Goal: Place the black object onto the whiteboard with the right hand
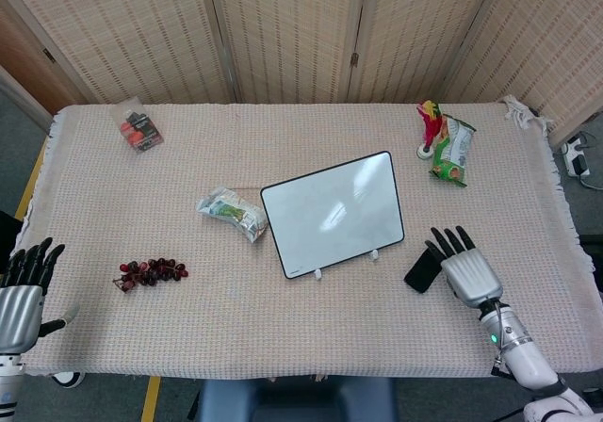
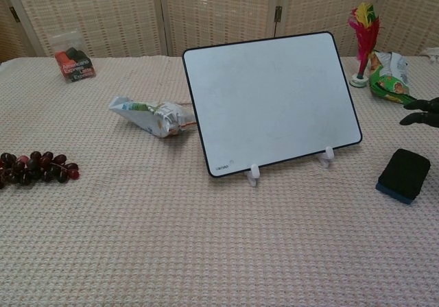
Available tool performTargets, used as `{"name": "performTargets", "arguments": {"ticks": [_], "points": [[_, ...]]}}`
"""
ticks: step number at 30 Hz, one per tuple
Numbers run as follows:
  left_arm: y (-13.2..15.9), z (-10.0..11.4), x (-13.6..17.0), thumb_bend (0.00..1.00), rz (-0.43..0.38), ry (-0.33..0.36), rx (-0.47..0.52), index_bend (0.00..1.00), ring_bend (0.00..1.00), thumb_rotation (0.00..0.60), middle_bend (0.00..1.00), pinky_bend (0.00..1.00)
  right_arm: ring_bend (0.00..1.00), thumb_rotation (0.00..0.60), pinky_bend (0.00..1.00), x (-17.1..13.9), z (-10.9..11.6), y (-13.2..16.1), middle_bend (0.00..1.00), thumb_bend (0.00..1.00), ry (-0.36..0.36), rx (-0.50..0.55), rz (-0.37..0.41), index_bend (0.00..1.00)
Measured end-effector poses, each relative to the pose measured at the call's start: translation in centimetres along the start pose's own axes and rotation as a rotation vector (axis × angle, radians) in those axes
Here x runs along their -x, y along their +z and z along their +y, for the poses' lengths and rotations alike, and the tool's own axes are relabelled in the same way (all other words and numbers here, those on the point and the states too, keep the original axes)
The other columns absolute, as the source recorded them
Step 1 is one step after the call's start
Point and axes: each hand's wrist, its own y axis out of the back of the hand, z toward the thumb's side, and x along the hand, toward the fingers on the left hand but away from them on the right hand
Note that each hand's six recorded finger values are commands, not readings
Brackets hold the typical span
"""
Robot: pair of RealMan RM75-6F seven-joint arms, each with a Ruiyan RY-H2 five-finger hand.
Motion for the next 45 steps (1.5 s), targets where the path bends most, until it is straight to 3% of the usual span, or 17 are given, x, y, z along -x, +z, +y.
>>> {"name": "performTargets", "arguments": {"ticks": [18, 28, 35, 40, 45], "points": [[0.0, 0.1, 0.2, 0.24, 0.001, 0.002, 0.004, 0.0, 0.0, 0.6, 0.0, 0.0, 0.0, 0.6, 0.0, 2.7, -2.5, 2.2, 0.0, 0.45, 0.077, -0.017, 0.03, 0.17], [0.0, 0.0, 0.1, 0.24, 0.003, 0.0, -0.002, 0.0, 0.0, 0.6, 0.0, 0.0, 0.03, 0.6, 0.0, 3.2, -2.8, 2.0, 0.0, 0.45, 0.057, -0.022, 0.023, 0.43], [0.0, 0.0, 0.2, 0.24, 0.004, -0.001, -0.003, 0.0, 0.0, 0.6, 0.0, 0.0, 0.1, 0.6, 0.0, 3.5, -2.3, 2.0, 0.06, 0.45, -0.012, -0.027, 0.008, 0.58], [0.0, 0.0, 0.1, 0.24, 0.005, -0.001, -0.003, 0.0, 0.0, 0.6, 0.0, 0.0, 0.13, 0.6, 0.0, 3.4, -1.4, 1.9, 0.09, 0.45, -0.085, 0.001, 0.004, 0.6], [0.0, -0.1, 0.1, 0.24, 0.005, -0.006, -0.007, 0.0, 0.0, 0.6, 0.0, 0.0, 0.13, 0.6, 0.0, 3.2, 0.5, 1.7, 0.11, 0.45, -0.222, 0.054, -0.006, 0.6]]}}
